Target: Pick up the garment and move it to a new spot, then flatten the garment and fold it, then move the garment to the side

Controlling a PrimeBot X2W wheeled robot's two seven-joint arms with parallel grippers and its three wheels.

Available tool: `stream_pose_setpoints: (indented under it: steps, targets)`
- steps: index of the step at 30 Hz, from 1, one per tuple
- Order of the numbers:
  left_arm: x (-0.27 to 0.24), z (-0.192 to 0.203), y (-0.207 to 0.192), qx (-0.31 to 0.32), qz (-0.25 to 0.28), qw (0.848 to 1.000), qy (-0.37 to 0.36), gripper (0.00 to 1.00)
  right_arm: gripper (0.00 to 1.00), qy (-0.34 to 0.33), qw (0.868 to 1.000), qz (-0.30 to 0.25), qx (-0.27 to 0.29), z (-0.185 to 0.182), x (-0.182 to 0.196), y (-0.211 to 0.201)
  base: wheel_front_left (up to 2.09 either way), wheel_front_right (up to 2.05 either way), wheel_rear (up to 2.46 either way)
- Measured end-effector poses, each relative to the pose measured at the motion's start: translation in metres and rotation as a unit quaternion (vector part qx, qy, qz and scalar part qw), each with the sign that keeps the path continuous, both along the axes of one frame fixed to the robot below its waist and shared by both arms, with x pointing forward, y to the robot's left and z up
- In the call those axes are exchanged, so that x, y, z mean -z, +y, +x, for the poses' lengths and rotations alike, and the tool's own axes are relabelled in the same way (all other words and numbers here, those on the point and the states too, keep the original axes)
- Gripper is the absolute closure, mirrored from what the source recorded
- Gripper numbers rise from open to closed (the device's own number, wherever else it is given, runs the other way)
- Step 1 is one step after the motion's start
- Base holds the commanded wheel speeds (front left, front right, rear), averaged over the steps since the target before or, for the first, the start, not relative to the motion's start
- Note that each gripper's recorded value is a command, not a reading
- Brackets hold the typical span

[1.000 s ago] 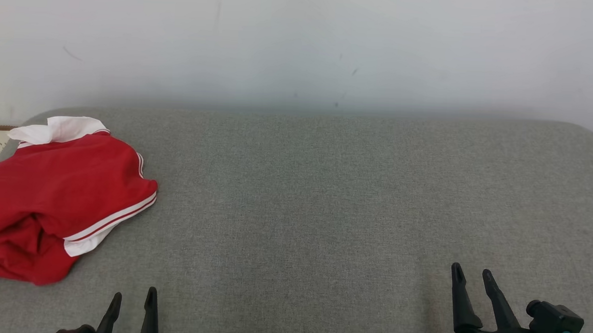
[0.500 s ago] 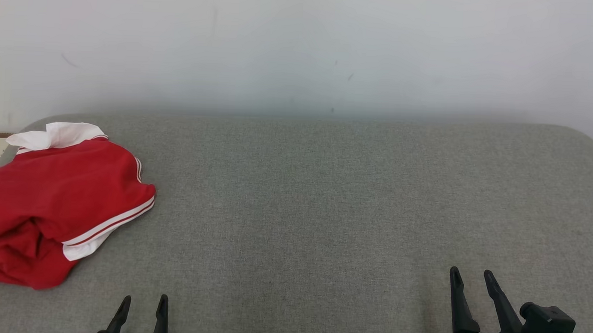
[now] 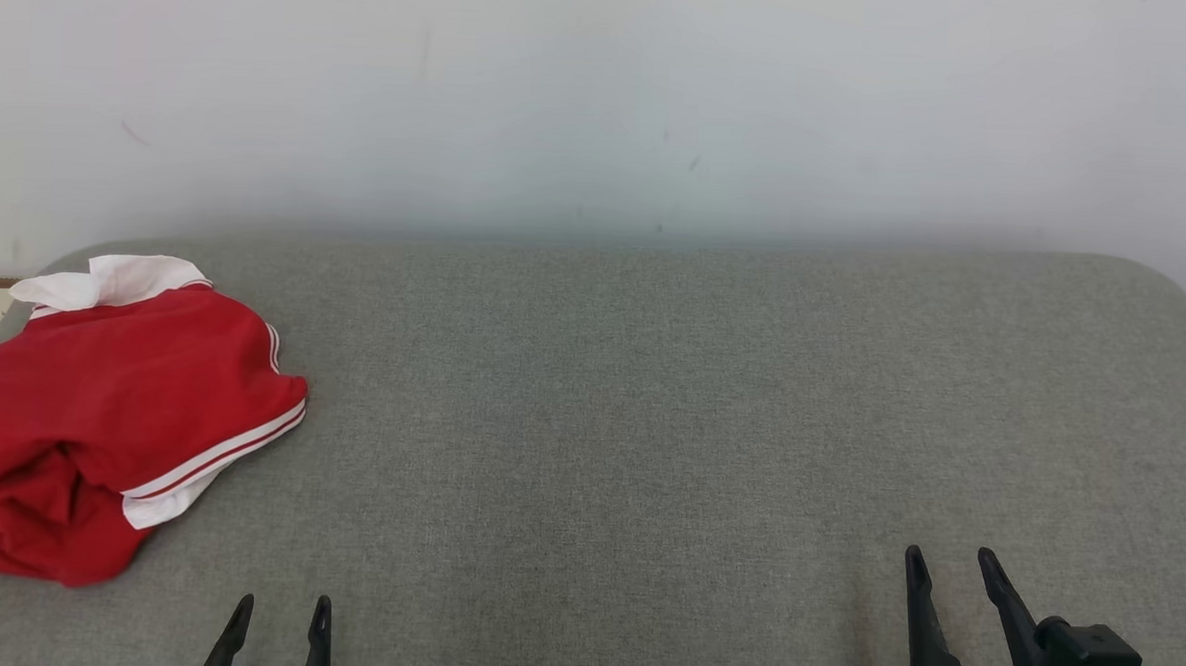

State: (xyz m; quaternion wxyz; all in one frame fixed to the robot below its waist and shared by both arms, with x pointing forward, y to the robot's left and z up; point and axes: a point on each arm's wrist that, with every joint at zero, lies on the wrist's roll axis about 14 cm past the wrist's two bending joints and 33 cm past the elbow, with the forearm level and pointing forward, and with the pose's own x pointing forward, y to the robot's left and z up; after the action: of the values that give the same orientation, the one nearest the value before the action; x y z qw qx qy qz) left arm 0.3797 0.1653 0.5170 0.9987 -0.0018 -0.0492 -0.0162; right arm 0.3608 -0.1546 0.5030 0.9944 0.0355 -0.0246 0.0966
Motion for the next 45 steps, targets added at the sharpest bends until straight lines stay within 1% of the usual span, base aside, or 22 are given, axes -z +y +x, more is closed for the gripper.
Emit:
stream_pose_setpoints:
  steps: [9, 18, 24, 33, 38, 39, 45]
  targets:
    - [0.005, -0.001, 0.003, -0.008, 0.033, 0.999, 0.001, 0.0, 0.0, -0.007, 0.999, -0.031, 0.005, -0.001, 0.001, -0.002, 0.0, 0.0, 0.0]
    - [0.009, -0.002, 0.008, -0.018, 0.033, 0.999, 0.007, 0.0, 0.0, -0.006, 0.999, -0.032, 0.004, 0.001, 0.002, -0.001, 0.0, 0.0, 0.0]
    - [0.011, -0.004, 0.012, -0.023, 0.033, 0.999, 0.01, 0.0, 0.0, -0.005, 0.999, -0.035, -0.006, 0.003, 0.003, 0.005, 0.0, 0.0, 0.0]
    - [0.014, -0.013, 0.037, -0.065, 0.032, 0.997, 0.016, 0.0, 0.0, -0.002, 0.998, -0.03, -0.048, 0.007, 0.005, 0.033, 0.0, 0.0, 0.0]
    - [0.015, -0.027, 0.063, -0.108, 0.029, 0.994, 0.019, 0.0, 0.0, 0.001, 0.996, -0.024, -0.087, 0.011, 0.008, 0.059, 0.0, 0.0, 0.0]
    - [0.013, -0.034, 0.074, -0.123, 0.022, 0.992, 0.017, 0.0, 0.0, 0.003, 0.994, -0.022, -0.105, 0.013, 0.009, 0.071, 0.0, 0.0, 0.0]
    - [0.016, -0.064, 0.112, -0.185, 0.017, 0.982, 0.021, 0.0, 0.0, 0.01, 0.987, -0.017, -0.162, 0.016, 0.013, 0.11, 0.0, 0.0, 0.0]
